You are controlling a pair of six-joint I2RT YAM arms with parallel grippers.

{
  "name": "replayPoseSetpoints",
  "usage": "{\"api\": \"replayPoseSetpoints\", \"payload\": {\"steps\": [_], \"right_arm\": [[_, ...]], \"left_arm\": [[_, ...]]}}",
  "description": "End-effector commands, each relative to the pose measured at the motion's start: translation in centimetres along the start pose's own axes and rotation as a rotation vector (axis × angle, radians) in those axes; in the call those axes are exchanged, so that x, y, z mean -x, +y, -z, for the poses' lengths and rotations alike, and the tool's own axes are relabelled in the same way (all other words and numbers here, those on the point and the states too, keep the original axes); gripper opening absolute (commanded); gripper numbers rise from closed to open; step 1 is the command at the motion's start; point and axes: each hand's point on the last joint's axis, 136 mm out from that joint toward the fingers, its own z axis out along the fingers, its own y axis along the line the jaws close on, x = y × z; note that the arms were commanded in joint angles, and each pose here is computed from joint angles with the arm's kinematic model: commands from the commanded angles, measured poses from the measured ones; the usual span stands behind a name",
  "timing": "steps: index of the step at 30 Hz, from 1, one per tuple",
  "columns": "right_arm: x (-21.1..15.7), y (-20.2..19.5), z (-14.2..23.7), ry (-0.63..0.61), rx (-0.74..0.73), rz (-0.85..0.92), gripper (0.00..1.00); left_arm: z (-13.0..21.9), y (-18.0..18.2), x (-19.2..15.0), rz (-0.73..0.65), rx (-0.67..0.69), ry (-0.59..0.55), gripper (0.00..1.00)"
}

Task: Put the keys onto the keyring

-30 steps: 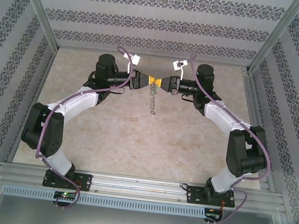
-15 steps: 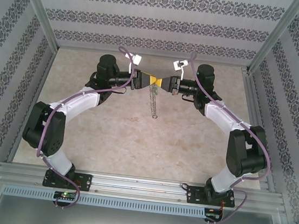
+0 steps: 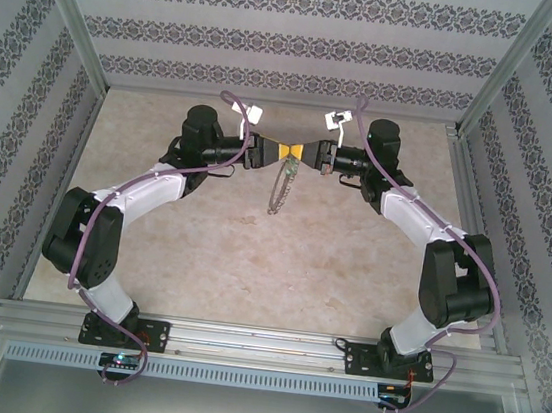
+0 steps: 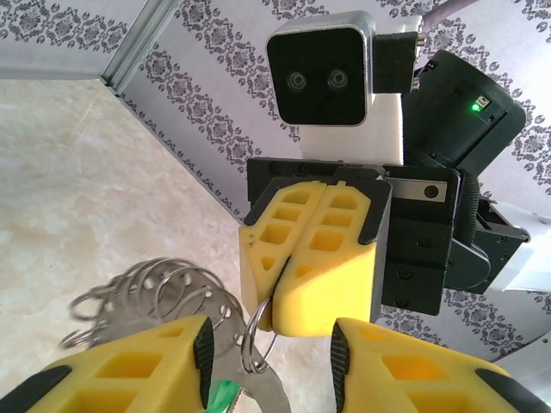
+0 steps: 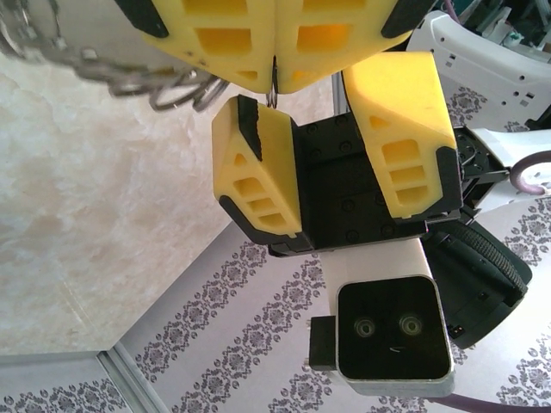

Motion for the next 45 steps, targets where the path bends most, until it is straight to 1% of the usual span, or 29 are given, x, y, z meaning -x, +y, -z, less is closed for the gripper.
{"api": "replayPoseSetpoints", "payload": {"steps": [1, 6, 16, 19, 24, 31, 41, 45], "right_arm": [[1.3, 1.8, 0.5, -0.032, 0.027, 0.091, 0.00], [1.3, 1.7, 0.4, -0.031, 0.030, 0.090, 0.00], [1.1, 1.6, 0.3, -0.027, 0.031, 0.087, 0.00], [1.0, 1.6, 0.3, -0.025, 0.030, 0.086, 0.00], [1.0, 1.4, 0.6, -0.026, 0.024, 0.084, 0.00], [1.1, 1.5, 0.8, -0.028, 0.023, 0.085, 0.00], [1.0, 1.4, 1.1, -0.032, 0.014, 0.085, 0.00], [0.9, 1.3, 1.1, -0.031, 0.013, 0.085, 0.00]], "left_arm": [[-0.3, -1.0, 0.0, -0.011, -0.046, -0.004, 0.42], [-0.7, -1.4, -0.1, -0.010, -0.069, 0.006, 0.41], [-1.5, -2.0, -0.3, -0.017, -0.103, 0.010, 0.27], [-1.5, -2.0, -0.3, -0.017, -0.103, 0.007, 0.27], [-1.2, -2.1, 0.1, -0.036, -0.087, -0.018, 0.34], [-1.0, -2.3, 0.4, -0.050, -0.085, -0.032, 0.34], [-0.6, -2.6, 0.8, -0.070, -0.080, -0.056, 0.32], [-0.5, -2.7, 0.9, -0.075, -0.078, -0.067, 0.24]]}}
